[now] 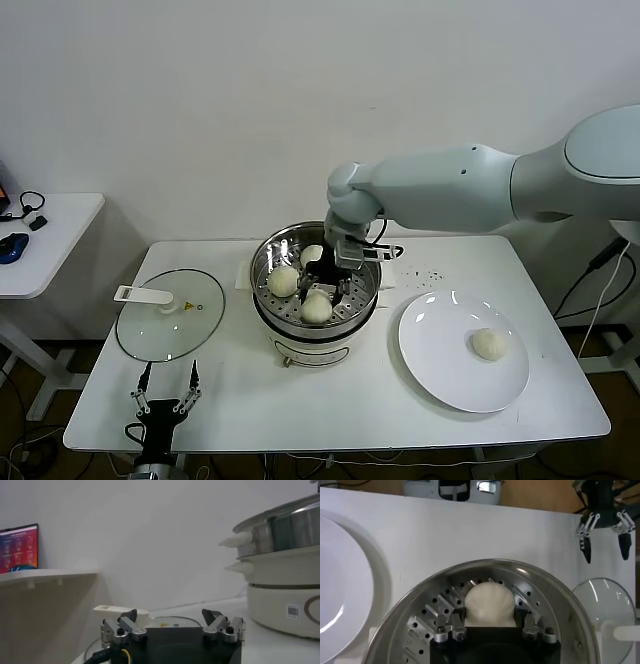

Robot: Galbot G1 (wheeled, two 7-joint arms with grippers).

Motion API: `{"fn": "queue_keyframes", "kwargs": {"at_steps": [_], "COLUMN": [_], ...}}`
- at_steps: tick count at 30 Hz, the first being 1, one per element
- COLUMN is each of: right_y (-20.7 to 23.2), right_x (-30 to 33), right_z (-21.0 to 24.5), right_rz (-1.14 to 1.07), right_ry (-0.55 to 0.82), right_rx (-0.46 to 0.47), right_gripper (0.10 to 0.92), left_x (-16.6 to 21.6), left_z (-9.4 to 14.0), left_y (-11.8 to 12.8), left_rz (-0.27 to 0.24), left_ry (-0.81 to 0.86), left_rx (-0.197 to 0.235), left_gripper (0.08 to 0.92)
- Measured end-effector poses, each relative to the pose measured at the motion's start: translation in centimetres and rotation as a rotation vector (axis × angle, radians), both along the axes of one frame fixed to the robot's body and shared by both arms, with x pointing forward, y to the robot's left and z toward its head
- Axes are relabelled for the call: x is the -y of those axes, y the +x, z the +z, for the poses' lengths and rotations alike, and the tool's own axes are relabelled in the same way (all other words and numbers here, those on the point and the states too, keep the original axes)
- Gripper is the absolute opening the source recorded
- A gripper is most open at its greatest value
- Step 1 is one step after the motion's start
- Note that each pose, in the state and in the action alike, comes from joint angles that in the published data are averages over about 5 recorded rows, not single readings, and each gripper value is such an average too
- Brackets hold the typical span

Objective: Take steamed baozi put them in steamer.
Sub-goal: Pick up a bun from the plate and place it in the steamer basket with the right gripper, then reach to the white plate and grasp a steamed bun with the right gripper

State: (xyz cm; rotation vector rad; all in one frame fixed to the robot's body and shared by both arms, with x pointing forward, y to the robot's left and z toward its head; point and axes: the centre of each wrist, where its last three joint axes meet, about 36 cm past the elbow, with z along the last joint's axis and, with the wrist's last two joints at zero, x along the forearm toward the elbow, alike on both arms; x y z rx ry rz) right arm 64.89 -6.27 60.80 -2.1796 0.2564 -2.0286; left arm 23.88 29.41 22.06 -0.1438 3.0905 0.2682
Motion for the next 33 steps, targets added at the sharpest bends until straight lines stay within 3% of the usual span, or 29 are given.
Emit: {"fn": "queue_keyframes", "kwargs": {"at_steps": [11,21,33], "right_y": [0.5,1.2,2.2], "right_x": [-0.5,0.0,2.4], "right_z": [-1.2,-0.8,2.7], "right_rz": [0.0,-0.011,-0.07], "right_ry": [-0.002,0.004,-0.027], "right_rx": [-0.005,-0.005,-0.005], "right_gripper": [0.642,0.817,0.823], "left_x": [-0.1,-0.2,-0.2], "left_z": [-0.1,0.0,0.3], "left_y": [0.1,0.0,0.0], "left_rz": [0.004,0.007,0.006], "left_ry": [-0.002,0.0,0.0], "left_rx": [0.001,0.001,0.005], "left_gripper": [0.823,0.823,0.823]}}
